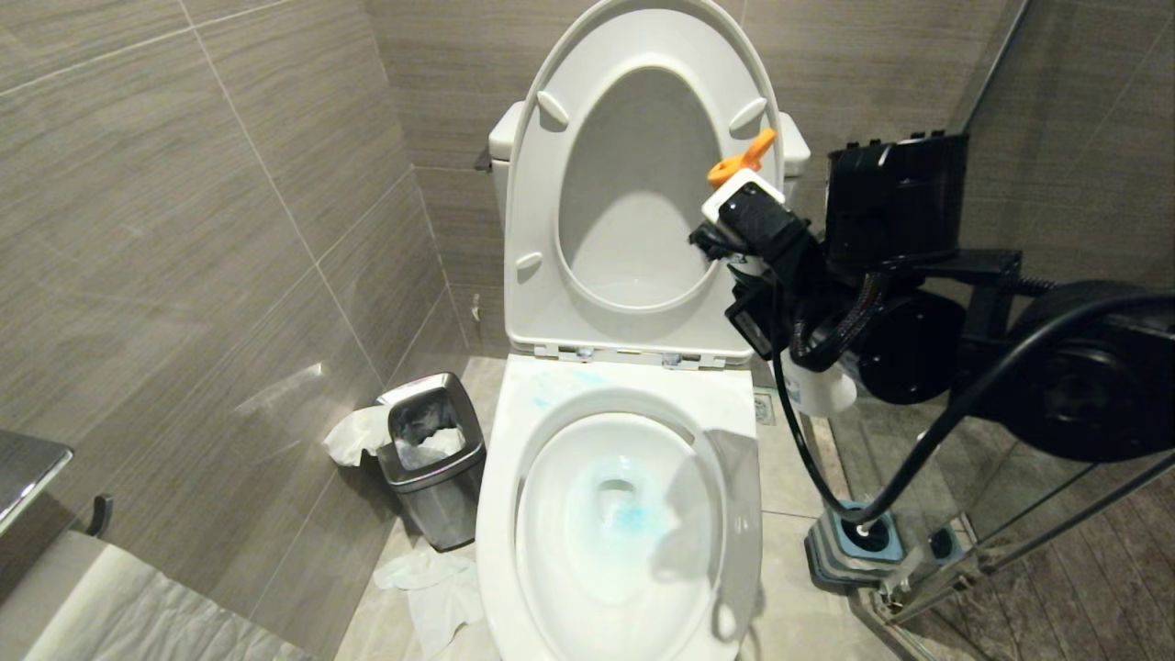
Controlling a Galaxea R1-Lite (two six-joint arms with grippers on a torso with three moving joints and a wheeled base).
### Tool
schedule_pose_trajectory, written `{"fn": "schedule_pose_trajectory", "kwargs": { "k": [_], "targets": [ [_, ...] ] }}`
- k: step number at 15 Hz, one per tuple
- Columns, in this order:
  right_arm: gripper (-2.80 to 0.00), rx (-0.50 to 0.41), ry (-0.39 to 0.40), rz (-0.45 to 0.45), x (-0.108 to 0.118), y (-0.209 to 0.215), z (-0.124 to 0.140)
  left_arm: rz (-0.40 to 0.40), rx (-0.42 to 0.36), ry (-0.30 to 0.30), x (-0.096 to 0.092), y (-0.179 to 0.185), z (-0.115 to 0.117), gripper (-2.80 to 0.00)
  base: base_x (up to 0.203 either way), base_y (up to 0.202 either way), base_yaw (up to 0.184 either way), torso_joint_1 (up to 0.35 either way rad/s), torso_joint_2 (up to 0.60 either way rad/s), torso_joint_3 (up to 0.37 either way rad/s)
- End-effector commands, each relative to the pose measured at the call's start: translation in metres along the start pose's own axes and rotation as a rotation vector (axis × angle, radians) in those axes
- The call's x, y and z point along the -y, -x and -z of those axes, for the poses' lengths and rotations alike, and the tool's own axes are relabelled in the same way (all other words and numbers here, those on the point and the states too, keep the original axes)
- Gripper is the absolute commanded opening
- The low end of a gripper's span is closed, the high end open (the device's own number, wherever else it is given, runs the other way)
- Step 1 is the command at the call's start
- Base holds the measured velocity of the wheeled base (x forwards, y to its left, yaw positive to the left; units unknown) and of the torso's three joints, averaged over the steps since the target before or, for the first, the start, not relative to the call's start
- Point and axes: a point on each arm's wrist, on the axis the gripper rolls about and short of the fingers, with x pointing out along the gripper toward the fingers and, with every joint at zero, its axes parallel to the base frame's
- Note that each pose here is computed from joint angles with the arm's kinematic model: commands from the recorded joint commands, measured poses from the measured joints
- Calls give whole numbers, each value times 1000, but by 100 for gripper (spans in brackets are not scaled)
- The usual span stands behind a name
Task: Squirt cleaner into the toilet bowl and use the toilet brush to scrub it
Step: Place the cleaning agent on the floor
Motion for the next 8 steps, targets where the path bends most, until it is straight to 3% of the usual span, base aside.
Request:
{"fn": "schedule_pose_trajectory", "kwargs": {
  "k": [1, 3, 4, 8],
  "targets": [
    [-280, -25, -271, -101, 37, 36, -4, -1, -1, 0, 0, 0, 0, -280, 0, 0, 0, 0, 0, 0],
    [-280, 11, -440, -266, 62, 54, 0, -1, -1, 0, 0, 0, 0, -280, 0, 0, 0, 0, 0, 0],
    [-280, 8, -502, -287, 75, 58, 6, 0, -1, 0, 0, 0, 0, -280, 0, 0, 0, 0, 0, 0],
    [-280, -2, -569, -217, 96, 72, 32, -1, -1, 0, 0, 0, 0, -280, 0, 0, 0, 0, 0, 0]
  ]
}}
